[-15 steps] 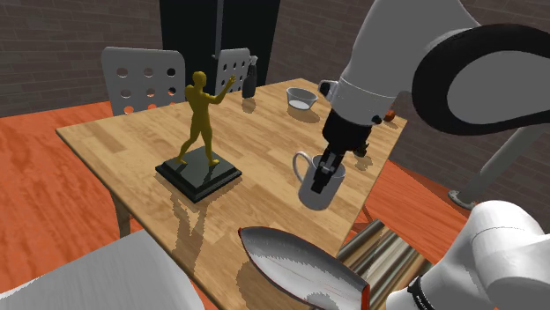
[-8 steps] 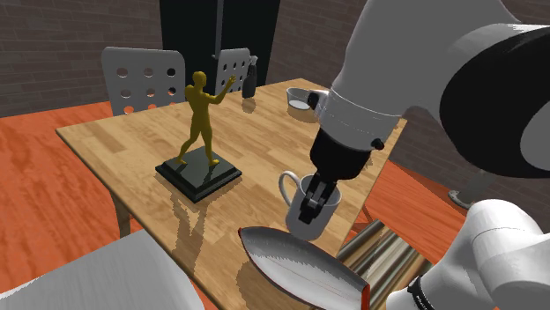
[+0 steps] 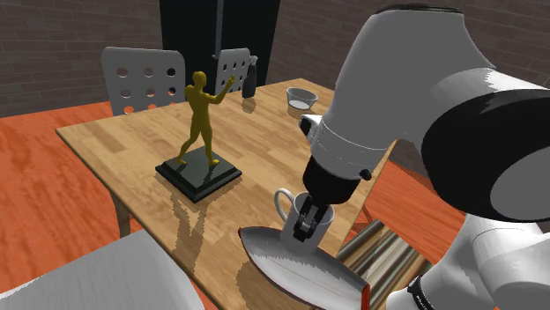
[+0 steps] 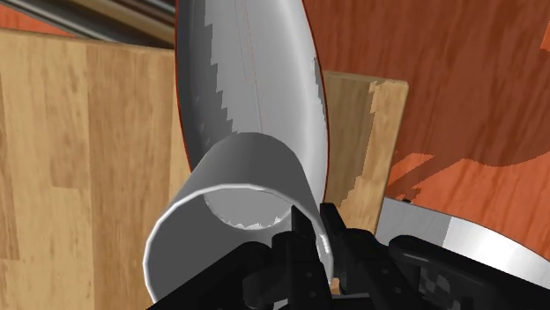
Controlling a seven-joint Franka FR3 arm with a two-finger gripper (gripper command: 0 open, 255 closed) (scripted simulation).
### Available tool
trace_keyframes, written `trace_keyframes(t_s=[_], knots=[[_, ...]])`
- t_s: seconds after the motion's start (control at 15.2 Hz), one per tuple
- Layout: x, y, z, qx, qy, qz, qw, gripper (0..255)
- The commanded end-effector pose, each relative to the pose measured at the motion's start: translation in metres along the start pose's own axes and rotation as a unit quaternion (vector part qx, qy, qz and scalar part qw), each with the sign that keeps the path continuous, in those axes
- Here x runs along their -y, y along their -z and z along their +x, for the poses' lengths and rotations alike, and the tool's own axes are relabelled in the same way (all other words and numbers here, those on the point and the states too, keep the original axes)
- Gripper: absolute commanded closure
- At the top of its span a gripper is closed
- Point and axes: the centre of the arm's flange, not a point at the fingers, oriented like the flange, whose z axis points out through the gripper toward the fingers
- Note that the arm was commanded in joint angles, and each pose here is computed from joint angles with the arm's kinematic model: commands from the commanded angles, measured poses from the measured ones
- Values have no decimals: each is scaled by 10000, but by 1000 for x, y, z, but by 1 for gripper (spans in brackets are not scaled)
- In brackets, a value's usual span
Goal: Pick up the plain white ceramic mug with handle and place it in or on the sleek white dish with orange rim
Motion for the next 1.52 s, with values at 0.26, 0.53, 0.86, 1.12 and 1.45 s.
trace_keyframes(t_s=[0.26,0.53,0.86,1.12,1.45], knots=[[-1,-30,-1,-3,0,0,10000,255],[0,-52,-2,-3,0,0,10000,255],[0,-57,-2,-3,0,0,10000,255],[0,-57,-2,-3,0,0,10000,255],[0,-57,-2,-3,0,0,10000,0]])
